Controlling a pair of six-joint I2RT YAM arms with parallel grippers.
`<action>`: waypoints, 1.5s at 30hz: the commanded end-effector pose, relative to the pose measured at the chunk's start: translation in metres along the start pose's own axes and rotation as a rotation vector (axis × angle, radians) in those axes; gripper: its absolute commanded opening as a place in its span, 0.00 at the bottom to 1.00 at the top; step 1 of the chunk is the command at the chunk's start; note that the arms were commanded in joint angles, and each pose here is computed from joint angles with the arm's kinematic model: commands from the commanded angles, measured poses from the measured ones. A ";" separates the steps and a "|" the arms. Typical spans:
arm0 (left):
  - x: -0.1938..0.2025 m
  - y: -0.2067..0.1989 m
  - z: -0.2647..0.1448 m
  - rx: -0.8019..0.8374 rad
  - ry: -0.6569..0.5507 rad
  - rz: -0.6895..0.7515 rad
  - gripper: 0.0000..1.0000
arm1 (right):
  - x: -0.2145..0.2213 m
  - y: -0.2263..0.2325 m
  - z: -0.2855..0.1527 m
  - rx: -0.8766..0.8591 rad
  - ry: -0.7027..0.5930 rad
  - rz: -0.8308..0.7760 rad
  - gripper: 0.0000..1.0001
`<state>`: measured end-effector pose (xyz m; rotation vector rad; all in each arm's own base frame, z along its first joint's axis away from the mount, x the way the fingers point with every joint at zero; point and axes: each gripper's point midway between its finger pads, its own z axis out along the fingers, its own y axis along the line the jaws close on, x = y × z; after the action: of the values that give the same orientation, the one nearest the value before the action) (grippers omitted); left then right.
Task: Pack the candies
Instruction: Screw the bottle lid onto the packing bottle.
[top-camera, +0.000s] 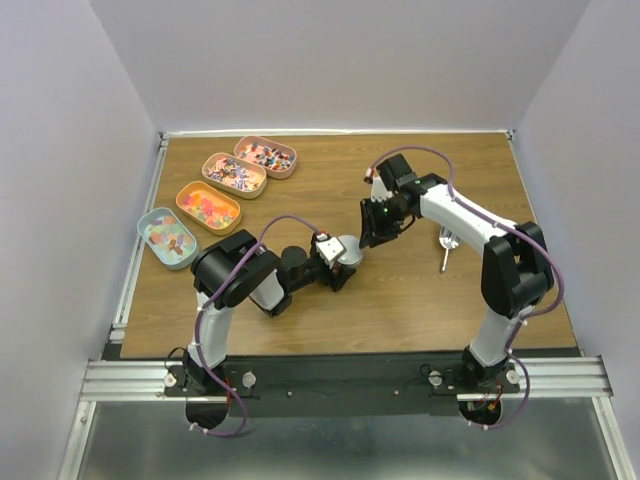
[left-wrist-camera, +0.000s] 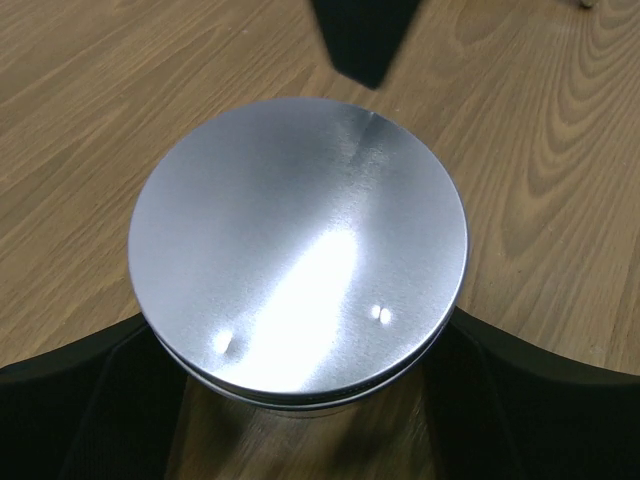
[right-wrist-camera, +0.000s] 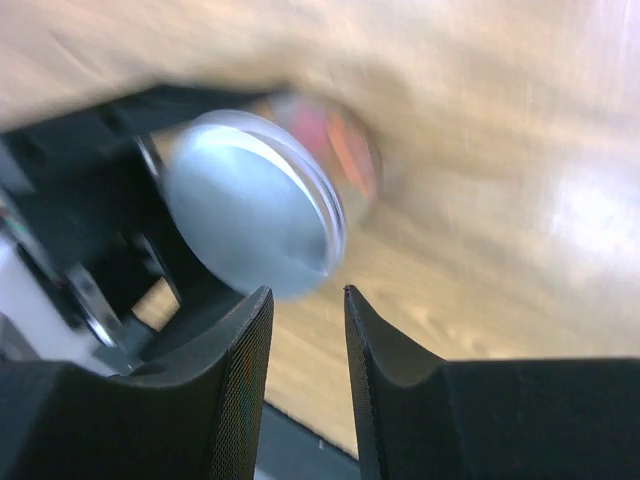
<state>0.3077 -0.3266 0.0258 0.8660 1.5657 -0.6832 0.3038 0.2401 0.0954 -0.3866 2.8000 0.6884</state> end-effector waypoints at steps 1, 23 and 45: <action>-0.036 0.008 0.005 -0.030 -0.131 0.050 0.66 | -0.031 -0.002 0.010 0.023 -0.027 -0.053 0.41; -0.034 0.008 0.009 -0.021 -0.112 0.049 0.66 | 0.029 0.010 0.029 -0.152 0.160 -0.007 0.15; -0.033 0.010 0.007 -0.035 -0.107 0.039 0.66 | 0.025 0.012 0.008 -0.067 0.008 0.083 0.04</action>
<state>0.3115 -0.3269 0.0262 0.8610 1.5708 -0.6775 0.2593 0.2550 0.0634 -0.3409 2.9163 0.8697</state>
